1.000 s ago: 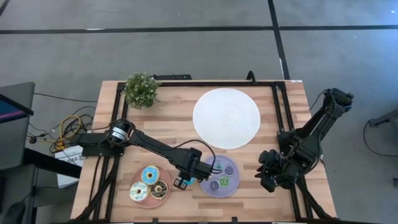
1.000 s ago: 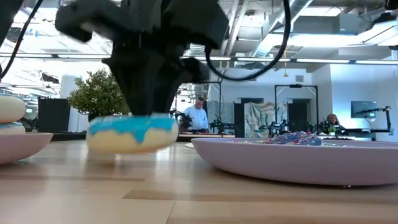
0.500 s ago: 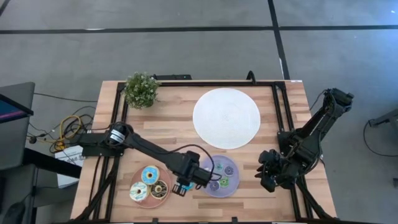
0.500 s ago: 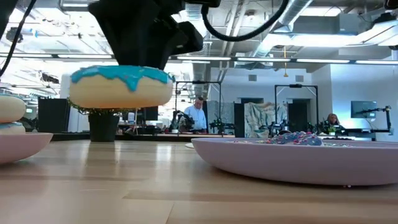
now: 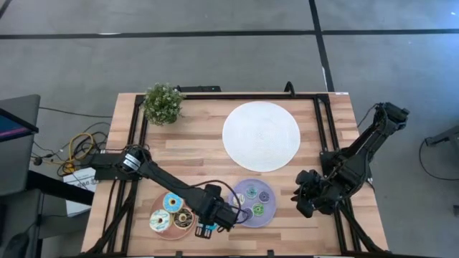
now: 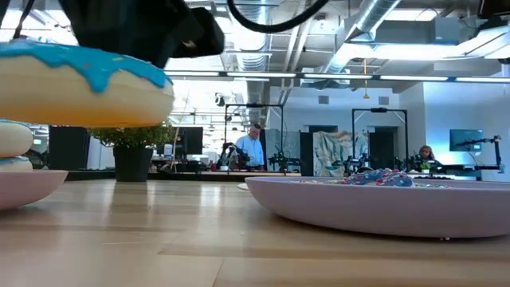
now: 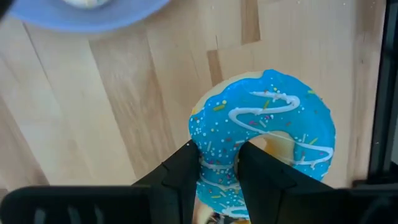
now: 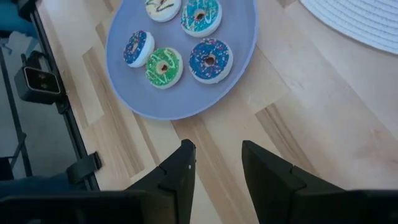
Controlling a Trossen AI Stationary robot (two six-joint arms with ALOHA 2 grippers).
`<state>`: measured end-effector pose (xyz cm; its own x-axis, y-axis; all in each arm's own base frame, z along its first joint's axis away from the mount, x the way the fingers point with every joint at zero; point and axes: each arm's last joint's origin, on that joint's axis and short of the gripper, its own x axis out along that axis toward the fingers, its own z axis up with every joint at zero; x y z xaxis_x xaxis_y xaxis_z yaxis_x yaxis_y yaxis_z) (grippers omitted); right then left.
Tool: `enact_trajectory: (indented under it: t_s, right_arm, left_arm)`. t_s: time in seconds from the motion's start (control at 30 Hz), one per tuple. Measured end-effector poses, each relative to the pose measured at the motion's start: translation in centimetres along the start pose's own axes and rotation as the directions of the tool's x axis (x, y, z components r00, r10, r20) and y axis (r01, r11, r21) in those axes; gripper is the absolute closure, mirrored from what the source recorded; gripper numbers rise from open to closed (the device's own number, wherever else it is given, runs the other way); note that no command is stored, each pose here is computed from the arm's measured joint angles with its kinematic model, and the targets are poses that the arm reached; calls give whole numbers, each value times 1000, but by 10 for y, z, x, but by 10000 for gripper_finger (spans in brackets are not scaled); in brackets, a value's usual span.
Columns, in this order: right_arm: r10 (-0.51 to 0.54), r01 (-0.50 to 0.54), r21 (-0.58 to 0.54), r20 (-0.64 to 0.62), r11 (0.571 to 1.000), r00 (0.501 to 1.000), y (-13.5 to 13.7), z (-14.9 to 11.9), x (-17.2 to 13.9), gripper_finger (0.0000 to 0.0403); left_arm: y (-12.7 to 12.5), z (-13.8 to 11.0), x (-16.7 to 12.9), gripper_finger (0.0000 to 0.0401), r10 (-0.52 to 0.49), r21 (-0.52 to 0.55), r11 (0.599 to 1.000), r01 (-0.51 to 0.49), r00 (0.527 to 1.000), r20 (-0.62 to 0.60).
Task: Pick & Place donuts
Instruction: Put the big light blue donut on the pink plate
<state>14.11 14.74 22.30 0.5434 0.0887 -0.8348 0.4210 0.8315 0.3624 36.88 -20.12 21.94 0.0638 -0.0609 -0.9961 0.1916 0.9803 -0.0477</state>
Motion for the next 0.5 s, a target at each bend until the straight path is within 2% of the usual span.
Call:
enact_trajectory:
  t_s: [0.27, 0.5]
  right_arm:
    - [-12, 12, 25, 10, 1000, 1000, -2, 5, 2, 280]
    - [-4, 3, 35, 16, 999, 1000, -1, 7, 2, 280]
  left_arm:
    - [-15, -15, 0, 303, -21, -45, 999, 17, 994, -110]
    - [-25, -26, -1, 303, -62, -203, 979, 21, 978, -197]
